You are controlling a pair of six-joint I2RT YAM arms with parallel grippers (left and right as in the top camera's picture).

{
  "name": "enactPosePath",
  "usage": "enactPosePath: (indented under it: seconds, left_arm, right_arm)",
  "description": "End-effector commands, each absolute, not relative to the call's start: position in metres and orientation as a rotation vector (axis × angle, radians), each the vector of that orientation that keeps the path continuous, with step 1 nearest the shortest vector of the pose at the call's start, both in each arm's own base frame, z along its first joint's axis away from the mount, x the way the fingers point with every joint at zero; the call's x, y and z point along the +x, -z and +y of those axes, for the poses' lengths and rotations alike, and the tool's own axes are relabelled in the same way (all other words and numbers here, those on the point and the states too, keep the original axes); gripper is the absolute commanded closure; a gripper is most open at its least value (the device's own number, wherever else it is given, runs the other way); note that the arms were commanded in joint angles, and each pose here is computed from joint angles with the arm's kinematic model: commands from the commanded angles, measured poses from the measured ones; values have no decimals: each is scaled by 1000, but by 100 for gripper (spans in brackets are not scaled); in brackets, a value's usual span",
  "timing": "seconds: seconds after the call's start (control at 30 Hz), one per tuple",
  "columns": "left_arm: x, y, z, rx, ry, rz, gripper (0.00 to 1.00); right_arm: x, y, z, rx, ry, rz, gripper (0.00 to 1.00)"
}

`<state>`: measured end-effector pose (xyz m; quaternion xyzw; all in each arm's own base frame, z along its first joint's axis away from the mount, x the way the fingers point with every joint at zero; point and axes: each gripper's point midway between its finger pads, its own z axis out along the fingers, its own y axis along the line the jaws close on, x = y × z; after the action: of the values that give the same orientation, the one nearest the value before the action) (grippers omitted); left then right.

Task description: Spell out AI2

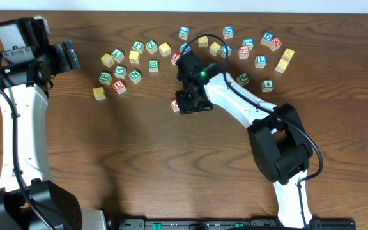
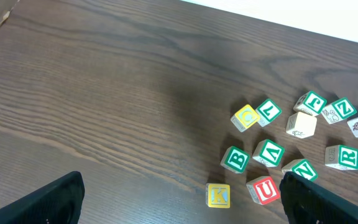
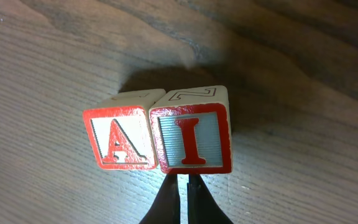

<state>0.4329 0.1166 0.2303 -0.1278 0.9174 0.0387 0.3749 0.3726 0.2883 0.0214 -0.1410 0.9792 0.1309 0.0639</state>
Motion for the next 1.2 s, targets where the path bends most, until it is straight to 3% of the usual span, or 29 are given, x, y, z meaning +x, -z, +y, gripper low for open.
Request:
enactPosePath:
  seconds: [0.0, 0.47, 0.63, 0.83, 1.17]
  left_arm:
    - [435, -242, 117, -314, -107, 2324, 1]
    - [435, -242, 117, -314, -107, 2324, 1]
    - [435, -242, 117, -314, -107, 2324, 1]
    - [435, -242, 117, -314, -107, 2324, 1]
    - [435, -242, 117, -314, -107, 2324, 1]
  right_arm:
    - [376, -30, 290, -458, -389, 2915, 99]
    - [372, -51, 290, -532, -390, 2900, 98]
    - [368, -61, 322, -749, -545, 2783, 97]
    - [367, -67, 355, -930, -519, 2614, 97]
    - [374, -67, 376, -998, -415, 2490, 96]
